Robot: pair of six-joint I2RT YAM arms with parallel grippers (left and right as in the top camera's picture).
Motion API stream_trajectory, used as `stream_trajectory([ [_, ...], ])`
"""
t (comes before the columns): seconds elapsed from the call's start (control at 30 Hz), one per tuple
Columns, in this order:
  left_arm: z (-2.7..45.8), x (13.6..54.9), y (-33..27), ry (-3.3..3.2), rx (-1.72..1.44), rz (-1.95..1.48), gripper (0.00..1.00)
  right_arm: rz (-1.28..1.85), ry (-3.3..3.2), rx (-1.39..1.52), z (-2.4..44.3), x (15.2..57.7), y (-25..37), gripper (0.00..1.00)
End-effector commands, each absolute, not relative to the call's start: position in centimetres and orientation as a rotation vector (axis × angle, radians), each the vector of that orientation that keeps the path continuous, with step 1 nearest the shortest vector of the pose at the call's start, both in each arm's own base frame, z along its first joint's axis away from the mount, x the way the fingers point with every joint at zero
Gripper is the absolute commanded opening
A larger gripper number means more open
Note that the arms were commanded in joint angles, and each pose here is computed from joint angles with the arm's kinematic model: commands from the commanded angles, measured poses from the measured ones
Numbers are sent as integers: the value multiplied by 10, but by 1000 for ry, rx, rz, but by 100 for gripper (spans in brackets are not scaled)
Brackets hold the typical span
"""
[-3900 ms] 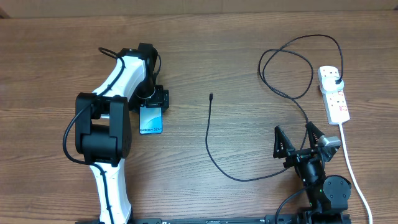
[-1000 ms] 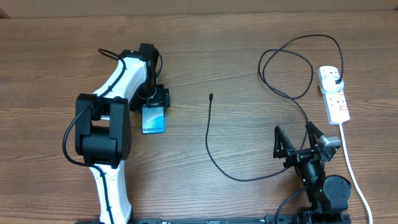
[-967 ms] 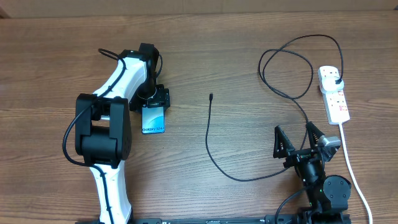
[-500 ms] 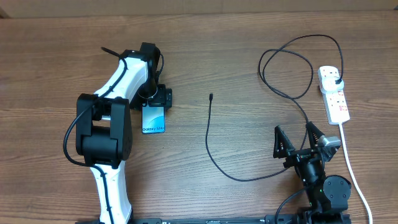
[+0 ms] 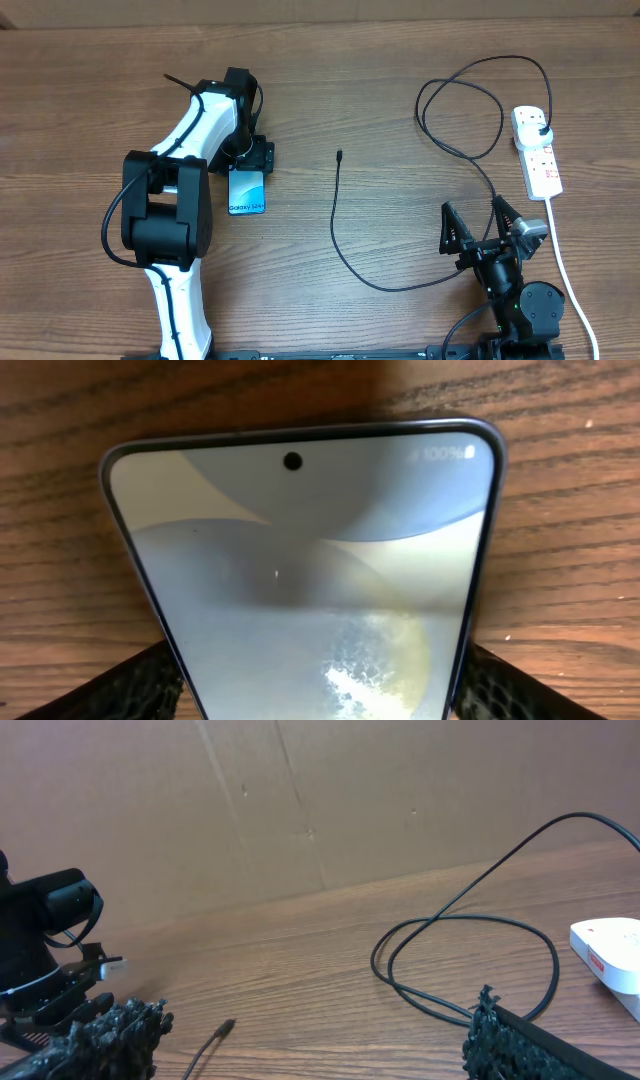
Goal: Plug charger to phone and switch on socket
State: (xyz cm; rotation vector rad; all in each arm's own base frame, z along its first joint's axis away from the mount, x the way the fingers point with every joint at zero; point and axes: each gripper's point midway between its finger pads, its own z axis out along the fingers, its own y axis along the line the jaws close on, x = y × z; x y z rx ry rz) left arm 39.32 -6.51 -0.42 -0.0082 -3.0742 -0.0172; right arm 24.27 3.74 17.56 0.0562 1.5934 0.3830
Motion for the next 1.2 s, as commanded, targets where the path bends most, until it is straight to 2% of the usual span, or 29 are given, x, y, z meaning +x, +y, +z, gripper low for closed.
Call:
stream_trajectory([
  [0.0, -54, 366, -77, -2940, 5, 64, 83, 387, 1592, 51, 173, 243, 39, 100],
  [0.4, -46, 364, -76, -2916, 82, 53, 81, 387, 1592, 51, 173, 243, 39, 100],
  [0.83, 18, 402, -102, -2967, 94, 236, 81, 387, 1592, 50, 173, 243, 39, 100],
  [1.0, 41, 409, -127, -2941, 127, 454, 80, 387, 1592, 50, 173, 243, 39, 100],
  [1.17, 68, 410, -172, -2802, 171, 867, 78, 387, 1592, 51, 173, 243, 39, 100],
])
